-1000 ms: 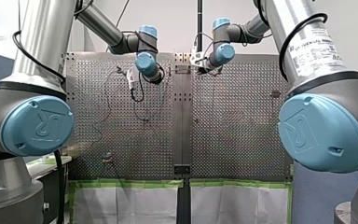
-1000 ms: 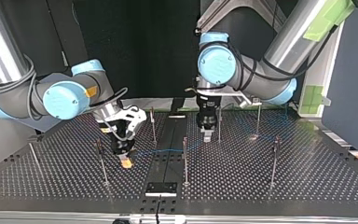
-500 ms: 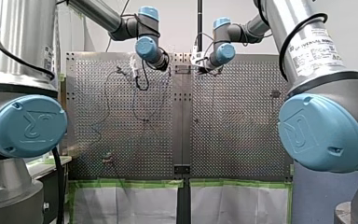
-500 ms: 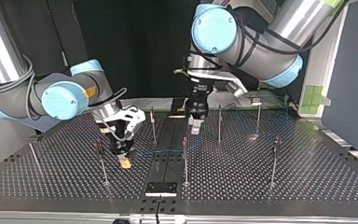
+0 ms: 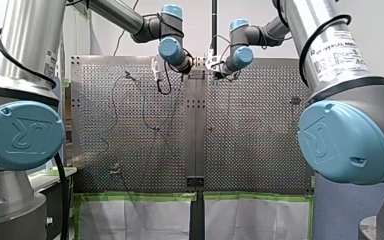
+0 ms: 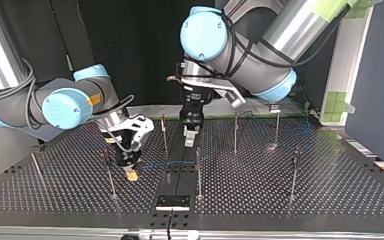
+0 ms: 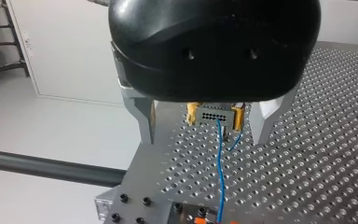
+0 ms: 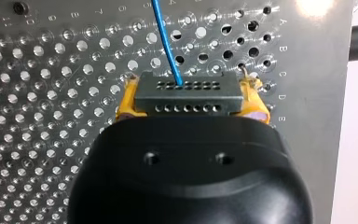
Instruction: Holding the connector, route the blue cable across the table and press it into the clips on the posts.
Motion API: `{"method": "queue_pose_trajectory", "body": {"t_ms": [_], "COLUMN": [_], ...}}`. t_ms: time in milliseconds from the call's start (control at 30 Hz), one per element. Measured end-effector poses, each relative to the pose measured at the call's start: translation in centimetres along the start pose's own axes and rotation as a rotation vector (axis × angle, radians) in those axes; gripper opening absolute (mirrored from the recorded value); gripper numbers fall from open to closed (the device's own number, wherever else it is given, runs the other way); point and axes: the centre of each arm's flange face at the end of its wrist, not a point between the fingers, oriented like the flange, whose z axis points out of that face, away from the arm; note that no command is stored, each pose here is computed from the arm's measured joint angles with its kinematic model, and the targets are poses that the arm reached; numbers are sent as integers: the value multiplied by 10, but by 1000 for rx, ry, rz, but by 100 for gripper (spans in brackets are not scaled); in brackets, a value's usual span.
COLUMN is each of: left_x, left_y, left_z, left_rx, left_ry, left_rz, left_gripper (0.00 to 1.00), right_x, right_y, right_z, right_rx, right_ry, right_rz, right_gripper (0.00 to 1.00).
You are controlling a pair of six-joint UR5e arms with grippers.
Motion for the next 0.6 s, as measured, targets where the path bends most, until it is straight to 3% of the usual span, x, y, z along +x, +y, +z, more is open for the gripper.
{"method": "queue_pose_trajectory", "body": {"t_ms": [367, 600], "left_x": [0, 10], "left_y": [-15, -32], "left_z": [24, 32], "left_rx": [-10, -15], "left_ry": [0, 38], "left_rz": [5, 38], "left_gripper": [100, 100], "right_x": [0, 0], "right_y": [1, 2], "right_z": [0, 0], "right_rx": [-2, -1], "right_ry": [1, 1], "right_rz": [0, 0], "right_gripper": [0, 0]}}
